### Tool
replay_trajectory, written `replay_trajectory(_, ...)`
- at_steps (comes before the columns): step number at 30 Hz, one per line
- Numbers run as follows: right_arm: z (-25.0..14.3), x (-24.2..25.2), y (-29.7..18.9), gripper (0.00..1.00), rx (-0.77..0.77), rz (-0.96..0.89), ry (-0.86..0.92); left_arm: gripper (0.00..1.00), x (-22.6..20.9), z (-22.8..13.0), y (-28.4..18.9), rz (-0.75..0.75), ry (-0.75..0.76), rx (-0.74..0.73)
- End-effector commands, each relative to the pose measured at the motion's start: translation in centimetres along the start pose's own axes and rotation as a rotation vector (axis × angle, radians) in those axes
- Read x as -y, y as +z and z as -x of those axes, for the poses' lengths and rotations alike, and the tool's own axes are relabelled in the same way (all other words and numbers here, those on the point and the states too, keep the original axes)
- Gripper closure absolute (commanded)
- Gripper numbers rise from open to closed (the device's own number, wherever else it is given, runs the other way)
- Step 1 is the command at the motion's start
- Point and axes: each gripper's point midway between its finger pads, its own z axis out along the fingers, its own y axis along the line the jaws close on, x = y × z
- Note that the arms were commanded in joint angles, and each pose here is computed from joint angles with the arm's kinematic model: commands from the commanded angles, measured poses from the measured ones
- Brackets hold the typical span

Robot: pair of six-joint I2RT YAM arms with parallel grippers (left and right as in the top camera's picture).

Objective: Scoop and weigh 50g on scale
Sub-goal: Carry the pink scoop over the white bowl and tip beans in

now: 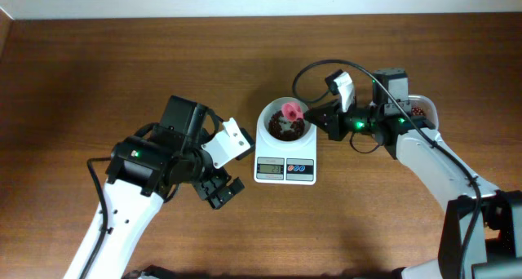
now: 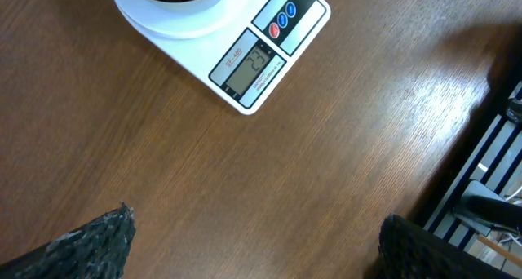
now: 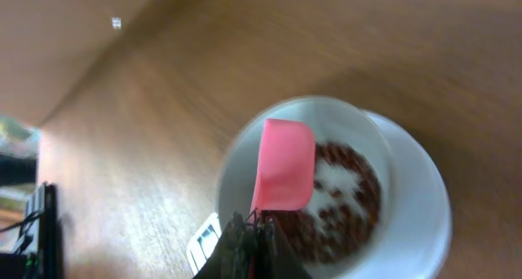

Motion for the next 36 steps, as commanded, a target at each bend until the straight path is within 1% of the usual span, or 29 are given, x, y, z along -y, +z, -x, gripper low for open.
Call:
replay_trajectory(1,-0.4,1.1,-0.2,0.96,-0.02,-0.089,0.092,0.01,0.1,0.0,-0.1,-0.005,0.014,0.01)
replay_trajectory(2,0.4,-2.4,-0.2,0.96,0.014,0.114,-0.019,0.01,0.1,0.0,-0.1,-0.005,0.014,0.01)
replay_trajectory(3,0.6,-1.7,-0.1,0.96,0.018,0.074,-0.081,0.01,0.1,0.0,-0.1,-0.005,0.014,0.01)
replay_trajectory(4,-0.1,1.5,-0.2,0.96,-0.013,-0.108,0.028,0.01,0.1,0.0,-0.1,-0.005,0.014,0.01)
replay_trajectory(5,-0.4,2.1,-0.3,0.96,-0.02,-0.146,0.097,0.01,0.1,0.0,-0.1,-0.005,0.014,0.01)
replay_trajectory(6,0.5,-1.5,-0.1,0.96,0.012,0.063,-0.019,0.01,0.1,0.0,-0.1,-0.005,0.014,0.01)
replay_trajectory(7,0.6,-1.3,-0.1,0.96,0.018,0.053,-0.078,0.01,0.1,0.0,-0.1,-0.005,0.014,0.01)
replay_trajectory(8,0.2,1.1,-0.2,0.96,-0.006,-0.092,-0.005,0.01,0.1,0.0,-0.1,-0.005,0.014,0.01)
replay_trajectory(9,0.3,0.8,-0.3,0.96,-0.002,-0.081,-0.007,0.01,0.1,0.0,-0.1,-0.005,0.014,0.01)
replay_trajectory(10,0.9,-0.5,-0.3,0.96,0.016,-0.02,-0.053,0.01,0.1,0.0,-0.1,-0.005,0.014,0.01)
replay_trajectory(12,1.7,-1.2,-0.5,0.96,0.029,-0.035,-0.105,0.01,0.1,0.0,-0.1,-0.005,0.014,0.01)
replay_trajectory(14,2.3,-0.8,-0.8,0.96,0.028,-0.14,-0.153,0.01,0.1,0.0,-0.1,-0.005,0.014,0.01)
replay_trajectory(15,2.6,-1.1,-0.6,0.96,0.023,-0.181,-0.21,0.01,0.1,0.0,-0.1,-0.005,0.014,0.01)
replay_trajectory(18,1.4,-0.1,-0.4,0.96,-0.076,-0.376,-0.301,0.01,0.1,0.0,-0.1,-0.005,0.014,0.01)
replay_trajectory(21,1.1,-1.1,0.5,0.96,-0.101,-0.393,-0.342,0.01,0.1,0.0,-0.1,-0.005,0.014,0.01)
replay_trajectory(26,2.3,0.6,-0.3,0.96,-0.078,-0.518,-0.366,0.01,0.1,0.0,-0.1,-0.005,0.014,0.01)
replay_trajectory(30,2.4,0.9,-0.5,0.96,-0.079,-0.547,-0.368,0.01,0.1,0.0,-0.1,-0.005,0.014,0.01)
replay_trajectory(32,2.4,1.0,-0.5,0.96,-0.093,-0.565,-0.397,0.01,0.1,0.0,-0.1,-0.005,0.014,0.01)
replay_trajectory(36,2.3,0.4,0.0,0.96,-0.096,-0.547,-0.419,0.01,0.1,0.0,-0.1,-0.005,0.014,0.01)
